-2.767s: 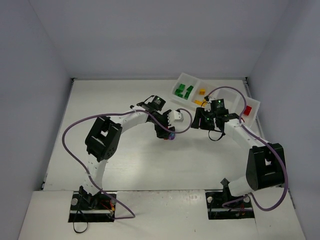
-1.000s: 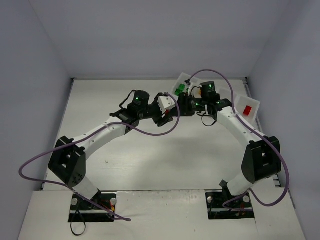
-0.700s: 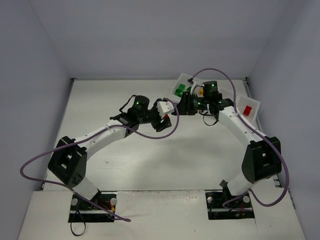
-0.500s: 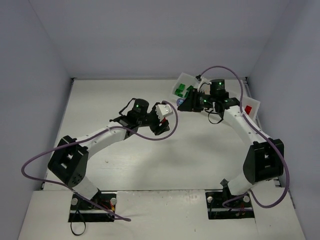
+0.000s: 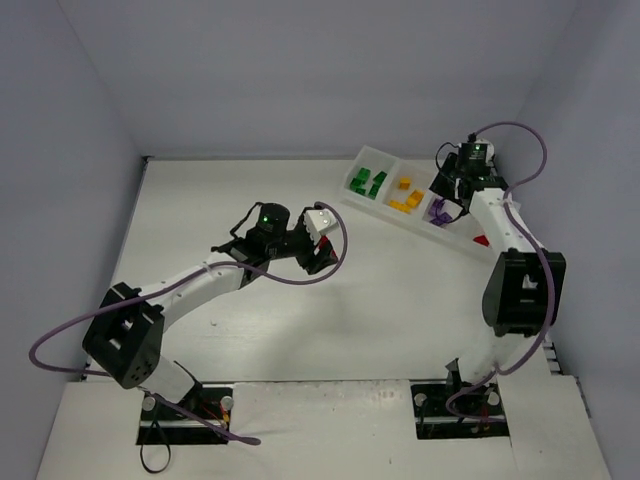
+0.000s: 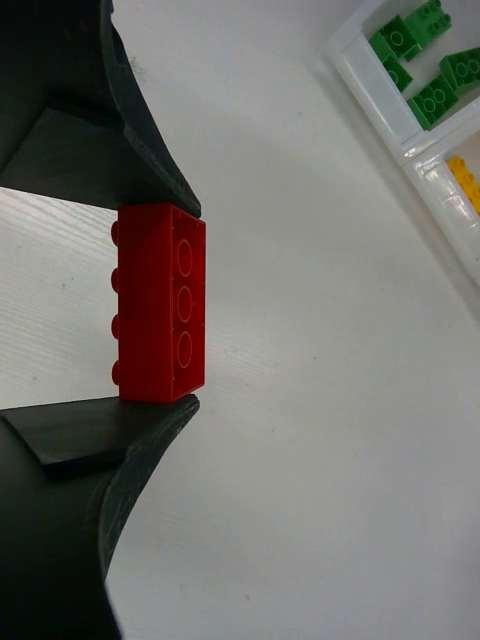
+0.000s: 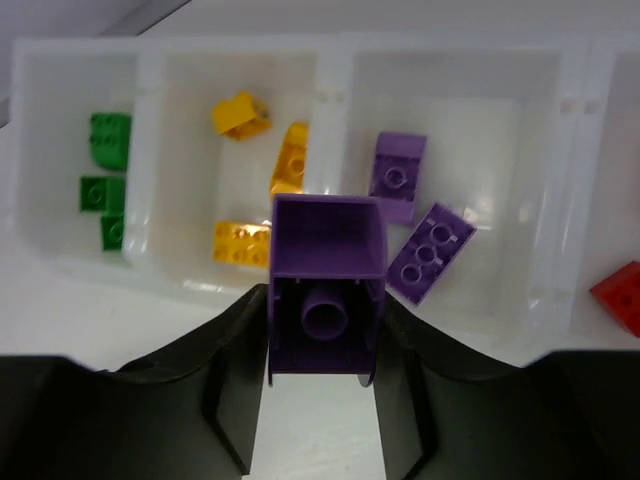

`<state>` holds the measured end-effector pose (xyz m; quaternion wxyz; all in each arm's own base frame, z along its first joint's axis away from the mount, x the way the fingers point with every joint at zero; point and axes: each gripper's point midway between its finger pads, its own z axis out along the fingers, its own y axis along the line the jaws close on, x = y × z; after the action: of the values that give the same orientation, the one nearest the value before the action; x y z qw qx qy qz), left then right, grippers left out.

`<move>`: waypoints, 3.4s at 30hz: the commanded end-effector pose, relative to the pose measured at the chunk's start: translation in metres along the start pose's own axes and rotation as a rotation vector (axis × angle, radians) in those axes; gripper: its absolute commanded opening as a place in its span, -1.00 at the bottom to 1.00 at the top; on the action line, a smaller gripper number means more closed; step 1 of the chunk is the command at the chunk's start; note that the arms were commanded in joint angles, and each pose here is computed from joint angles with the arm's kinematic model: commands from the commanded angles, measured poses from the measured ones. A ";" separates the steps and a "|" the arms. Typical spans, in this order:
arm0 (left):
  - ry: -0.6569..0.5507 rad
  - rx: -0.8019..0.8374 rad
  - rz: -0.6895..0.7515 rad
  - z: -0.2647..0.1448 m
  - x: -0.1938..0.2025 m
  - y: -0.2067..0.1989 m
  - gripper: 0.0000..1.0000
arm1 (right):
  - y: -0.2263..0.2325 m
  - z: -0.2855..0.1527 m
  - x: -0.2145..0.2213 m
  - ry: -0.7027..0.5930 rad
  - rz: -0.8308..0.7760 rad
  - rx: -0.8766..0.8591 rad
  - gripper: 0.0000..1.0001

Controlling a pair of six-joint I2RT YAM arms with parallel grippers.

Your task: Sort the legos into containers by color

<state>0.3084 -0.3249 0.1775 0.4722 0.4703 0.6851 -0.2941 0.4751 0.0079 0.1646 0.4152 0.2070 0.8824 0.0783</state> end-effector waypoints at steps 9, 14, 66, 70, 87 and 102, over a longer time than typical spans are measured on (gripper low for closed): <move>-0.187 -0.022 0.054 -0.022 -0.056 -0.004 -0.87 | -0.021 0.040 -0.033 -0.048 0.050 0.128 0.39; -0.213 -0.031 0.097 -0.026 -0.068 -0.002 -0.87 | 0.048 -0.003 -0.029 0.004 -0.048 -0.212 0.39; -0.200 -0.262 0.048 -0.033 -0.082 0.042 0.71 | 0.180 -0.115 0.104 0.141 -0.442 -0.714 -1.00; -0.214 -0.464 -0.091 -0.059 -0.069 0.063 0.71 | 0.122 -0.078 0.056 0.037 -0.327 -0.442 -1.00; -0.029 -0.850 -0.562 -0.167 0.033 0.046 0.72 | -0.145 0.003 -0.059 -0.129 -0.085 0.429 -1.00; 0.024 -0.879 -0.543 -0.195 0.047 0.034 0.72 | -0.139 -0.008 -0.058 -0.123 -0.058 0.350 0.43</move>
<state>0.2585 -0.1334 0.1997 0.5120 0.0515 0.8530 -0.0873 0.4557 -0.1456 0.0919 0.3439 0.2556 0.8964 -0.1131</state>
